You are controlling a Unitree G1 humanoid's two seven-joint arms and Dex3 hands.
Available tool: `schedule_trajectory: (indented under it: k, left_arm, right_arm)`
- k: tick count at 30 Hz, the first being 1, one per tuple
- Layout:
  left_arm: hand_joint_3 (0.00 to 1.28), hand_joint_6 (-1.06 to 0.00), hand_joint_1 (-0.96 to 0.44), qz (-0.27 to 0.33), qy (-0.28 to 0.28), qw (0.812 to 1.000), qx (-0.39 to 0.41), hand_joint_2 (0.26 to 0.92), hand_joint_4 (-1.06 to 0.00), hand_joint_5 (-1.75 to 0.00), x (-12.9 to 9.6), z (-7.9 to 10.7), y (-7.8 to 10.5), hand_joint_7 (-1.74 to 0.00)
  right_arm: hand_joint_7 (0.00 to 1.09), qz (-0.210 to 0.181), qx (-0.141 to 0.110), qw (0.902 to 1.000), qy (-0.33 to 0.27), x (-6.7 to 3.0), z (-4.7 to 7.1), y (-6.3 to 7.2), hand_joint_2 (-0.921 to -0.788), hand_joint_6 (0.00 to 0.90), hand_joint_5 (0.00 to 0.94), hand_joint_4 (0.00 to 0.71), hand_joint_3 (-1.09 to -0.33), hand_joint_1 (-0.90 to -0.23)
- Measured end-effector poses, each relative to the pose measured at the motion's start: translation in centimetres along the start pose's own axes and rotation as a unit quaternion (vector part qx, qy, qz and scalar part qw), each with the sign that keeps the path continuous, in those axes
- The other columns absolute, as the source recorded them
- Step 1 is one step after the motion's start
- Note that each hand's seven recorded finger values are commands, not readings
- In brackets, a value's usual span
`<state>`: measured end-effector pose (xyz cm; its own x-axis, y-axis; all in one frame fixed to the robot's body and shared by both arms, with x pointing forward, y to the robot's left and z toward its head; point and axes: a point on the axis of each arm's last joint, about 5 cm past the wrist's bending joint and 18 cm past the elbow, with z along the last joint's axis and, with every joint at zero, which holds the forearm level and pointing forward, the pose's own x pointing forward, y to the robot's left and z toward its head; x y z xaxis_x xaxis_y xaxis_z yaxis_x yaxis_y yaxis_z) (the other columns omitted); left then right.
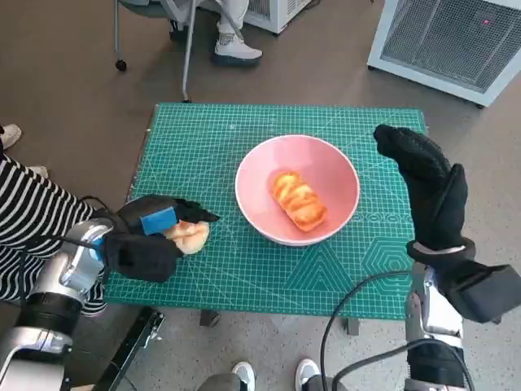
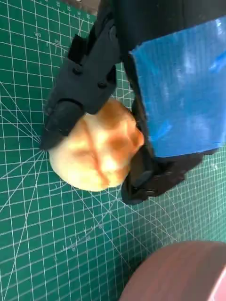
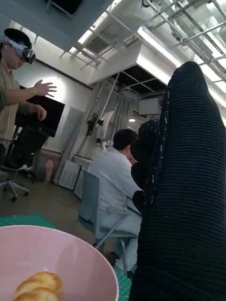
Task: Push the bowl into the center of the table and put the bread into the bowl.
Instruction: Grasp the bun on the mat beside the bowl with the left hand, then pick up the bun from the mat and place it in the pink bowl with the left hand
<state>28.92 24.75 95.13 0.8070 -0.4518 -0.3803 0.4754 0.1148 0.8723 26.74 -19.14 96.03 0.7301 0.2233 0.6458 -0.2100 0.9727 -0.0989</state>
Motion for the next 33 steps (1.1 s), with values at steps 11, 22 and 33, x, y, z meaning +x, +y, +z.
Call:
schedule_trajectory:
  k: [11,22,33]
  left_arm:
    - [0.04,-0.62,0.00,0.040,-0.030,0.999,0.019,0.920,-0.76,-1.12,-0.9,0.9,1.8,-1.14]
    - [0.09,-0.58,0.00,0.128,-0.094,0.987,0.024,0.920,-0.69,-1.21,-2.5,2.7,5.3,-1.17]
    - [0.14,-0.53,0.00,0.230,-0.183,0.955,0.033,0.920,-0.64,-1.30,-2.7,6.4,9.6,-1.19]
  right_arm:
    - [0.60,-0.001,0.001,1.0000,0.002,-0.02,0.0,-0.1,-0.921,0.049,0.000,0.195,-0.733,-0.808]
    - [0.60,-0.004,0.009,0.9999,0.003,-0.05,-0.1,-0.1,-0.921,0.048,0.000,0.195,-0.725,-0.810]
    - [0.61,-0.004,0.014,0.9999,0.006,-0.12,-0.2,-0.2,-0.921,0.048,0.000,0.195,-0.721,-0.813]
